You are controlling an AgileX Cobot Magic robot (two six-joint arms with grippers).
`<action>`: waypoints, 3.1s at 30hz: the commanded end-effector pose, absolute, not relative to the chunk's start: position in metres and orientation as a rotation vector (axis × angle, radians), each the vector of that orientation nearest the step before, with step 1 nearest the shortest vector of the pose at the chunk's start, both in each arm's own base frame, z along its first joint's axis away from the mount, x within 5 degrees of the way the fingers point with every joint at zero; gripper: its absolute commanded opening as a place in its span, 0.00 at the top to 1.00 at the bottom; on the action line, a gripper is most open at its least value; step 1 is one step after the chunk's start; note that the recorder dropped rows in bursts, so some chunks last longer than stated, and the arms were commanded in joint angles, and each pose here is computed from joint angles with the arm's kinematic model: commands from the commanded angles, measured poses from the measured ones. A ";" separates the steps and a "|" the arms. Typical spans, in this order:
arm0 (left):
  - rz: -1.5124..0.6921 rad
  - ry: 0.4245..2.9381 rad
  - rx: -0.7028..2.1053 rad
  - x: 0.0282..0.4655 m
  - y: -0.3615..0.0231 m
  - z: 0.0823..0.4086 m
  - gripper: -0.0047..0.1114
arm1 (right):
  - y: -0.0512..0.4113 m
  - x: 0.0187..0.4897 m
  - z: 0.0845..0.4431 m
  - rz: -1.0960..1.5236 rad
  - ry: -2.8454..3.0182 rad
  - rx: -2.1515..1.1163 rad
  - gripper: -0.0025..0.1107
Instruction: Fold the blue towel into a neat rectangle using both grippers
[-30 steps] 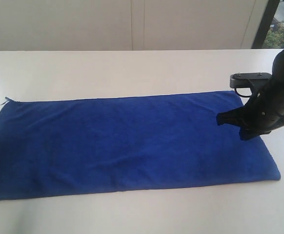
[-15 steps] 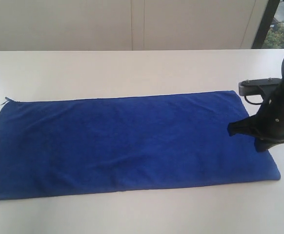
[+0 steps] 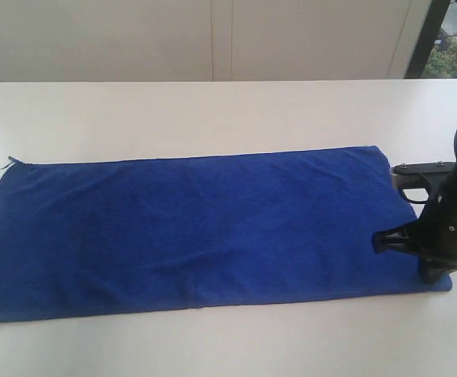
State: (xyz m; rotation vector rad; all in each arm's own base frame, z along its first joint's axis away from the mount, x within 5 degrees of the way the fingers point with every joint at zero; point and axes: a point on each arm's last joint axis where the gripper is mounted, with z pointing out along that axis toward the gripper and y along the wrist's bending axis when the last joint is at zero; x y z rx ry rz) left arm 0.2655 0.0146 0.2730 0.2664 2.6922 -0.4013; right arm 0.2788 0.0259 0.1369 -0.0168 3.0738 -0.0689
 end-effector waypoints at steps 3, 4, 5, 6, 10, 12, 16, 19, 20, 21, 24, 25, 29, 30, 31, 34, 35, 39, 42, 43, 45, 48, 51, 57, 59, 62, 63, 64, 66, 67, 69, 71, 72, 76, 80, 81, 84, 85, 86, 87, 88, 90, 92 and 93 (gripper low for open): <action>-0.421 2.685 0.268 0.264 0.014 0.276 0.96 | 0.023 0.269 0.135 -0.120 3.144 -0.015 0.98; -0.421 2.685 0.268 0.264 0.014 0.276 0.96 | 0.022 0.269 0.135 -0.127 3.148 -0.018 0.98; -0.421 2.685 0.268 0.264 0.014 0.276 0.96 | 0.022 0.268 0.135 -0.138 3.157 -0.024 0.98; -0.421 2.685 0.268 0.264 0.014 0.276 0.96 | 0.021 0.267 0.135 -0.148 3.163 -0.029 0.98; -0.421 2.685 0.268 0.264 0.014 0.276 0.96 | 0.020 0.265 0.135 -0.168 3.184 -0.036 0.98; -0.423 2.687 0.269 0.263 0.013 0.276 0.96 | 0.020 0.265 0.135 -0.168 3.184 -0.036 0.98; -0.428 2.680 0.263 0.263 0.013 0.277 0.96 | 0.021 0.267 0.149 -0.140 3.113 -0.022 0.98; -0.417 2.637 0.238 0.264 0.013 0.279 0.96 | 0.021 0.269 0.166 -0.113 3.008 -0.021 0.98; -0.415 2.619 0.227 0.265 0.013 0.280 0.96 | 0.022 0.270 0.170 -0.102 2.975 -0.019 0.98; -0.420 2.599 0.207 0.264 0.012 0.280 0.96 | 0.022 0.271 0.172 -0.092 2.950 -0.017 0.98; -0.396 2.535 0.200 0.259 0.011 0.278 0.96 | 0.024 0.274 0.169 -0.055 2.889 -0.007 0.98; -0.391 2.520 0.183 0.257 0.011 0.276 0.96 | 0.025 0.274 0.166 -0.047 2.884 -0.004 0.98; -0.363 2.500 0.161 0.252 0.011 0.273 0.96 | 0.026 0.280 0.146 -0.037 2.890 -0.010 0.98; -0.363 2.499 0.162 0.252 0.011 0.274 0.96 | 0.026 0.281 0.140 -0.039 2.906 -0.011 0.98; -0.363 2.499 0.162 0.252 0.011 0.274 0.96 | 0.026 0.281 0.136 -0.041 2.919 -0.012 0.98; -0.363 2.499 0.162 0.252 0.011 0.274 0.96 | 0.026 0.279 0.124 -0.055 2.983 -0.012 0.98; -0.361 2.500 0.163 0.252 0.011 0.274 0.96 | 0.025 0.278 0.122 -0.060 3.002 -0.012 0.98; -0.357 2.502 0.166 0.252 0.012 0.273 0.96 | 0.022 0.271 0.115 -0.122 3.100 -0.028 0.98; -0.357 2.502 0.166 0.252 0.012 0.273 0.96 | 0.017 0.266 0.114 -0.212 3.152 0.010 0.98; -0.357 2.502 0.166 0.252 0.012 0.273 0.96 | 0.015 0.263 0.114 -0.247 3.186 -0.003 0.98; -0.353 2.501 0.177 0.252 0.012 0.273 0.96 | 0.013 0.260 0.115 -0.291 3.220 -0.024 0.98; -0.353 2.501 0.177 0.252 0.012 0.273 0.96 | 0.012 0.258 0.115 -0.310 3.242 -0.027 0.98; -0.354 2.502 0.178 0.252 0.012 0.273 0.96 | 0.010 0.256 0.116 -0.351 3.252 -0.004 0.98; -0.353 2.503 0.198 0.251 0.011 0.273 0.96 | 0.006 0.256 0.117 -0.426 3.244 0.035 0.98; -0.354 2.504 0.198 0.251 0.011 0.273 0.96 | 0.007 0.259 0.126 -0.420 3.235 0.064 0.98; -0.356 2.505 0.199 0.251 0.011 0.273 0.96 | 0.007 0.262 0.154 -0.385 3.144 0.078 0.98; -0.358 2.507 0.200 0.251 0.011 0.273 0.96 | 0.007 0.263 0.166 -0.365 3.090 0.081 0.98; -0.358 2.507 0.200 0.251 0.011 0.273 0.96 | 0.008 0.264 0.176 -0.334 3.026 0.081 0.98; -0.358 2.507 0.200 0.251 0.011 0.273 0.96 | 0.011 0.271 0.190 -0.251 2.871 0.063 0.98; -0.358 2.507 0.200 0.251 0.011 0.273 0.96 | 0.012 0.274 0.191 -0.235 2.839 0.054 0.98; -0.364 2.513 0.204 0.250 0.011 0.273 0.96 | 0.015 0.284 0.189 -0.186 2.754 0.027 0.98; -0.372 2.520 0.208 0.249 0.010 0.272 0.96 | 0.012 0.299 0.183 -0.146 2.694 0.069 0.98; -0.374 2.522 0.209 0.249 0.010 0.272 0.96 | 0.009 0.304 0.181 -0.148 2.696 0.095 0.98; -0.372 2.523 0.211 0.249 0.010 0.272 0.96 | -0.010 0.329 0.171 -0.174 2.745 0.104 0.98; -0.368 2.520 0.209 0.250 0.010 0.272 0.96 | -0.011 0.340 0.148 -0.164 2.827 0.037 0.98; -0.367 2.518 0.208 0.250 0.010 0.273 0.96 | -0.010 0.344 0.142 -0.153 2.835 0.046 0.98; -0.369 2.520 0.209 0.250 0.010 0.272 0.96 | -0.010 0.347 0.136 -0.152 2.848 0.031 0.98; -0.369 2.520 0.209 0.250 0.010 0.272 0.96 | -0.010 0.347 0.134 -0.152 2.850 0.025 0.98; -0.369 2.520 0.209 0.250 0.010 0.272 0.96 | -0.010 0.347 0.132 -0.152 2.856 0.024 0.98; -0.369 2.520 0.209 0.250 0.010 0.272 0.96 | -0.010 0.347 0.129 -0.153 2.863 0.024 0.98; -0.369 2.520 0.209 0.250 0.010 0.272 0.96 | -0.010 0.347 0.127 -0.154 2.872 0.023 0.98; -0.367 2.521 0.211 0.249 0.010 0.272 0.96 | -0.010 0.347 0.121 -0.156 2.894 0.023 0.98; -0.363 2.524 0.215 0.249 0.011 0.272 0.96 | -0.010 0.346 0.117 -0.160 2.906 0.020 0.98; -0.363 2.524 0.215 0.249 0.011 0.272 0.96 | -0.011 0.346 0.117 -0.162 2.910 0.018 0.98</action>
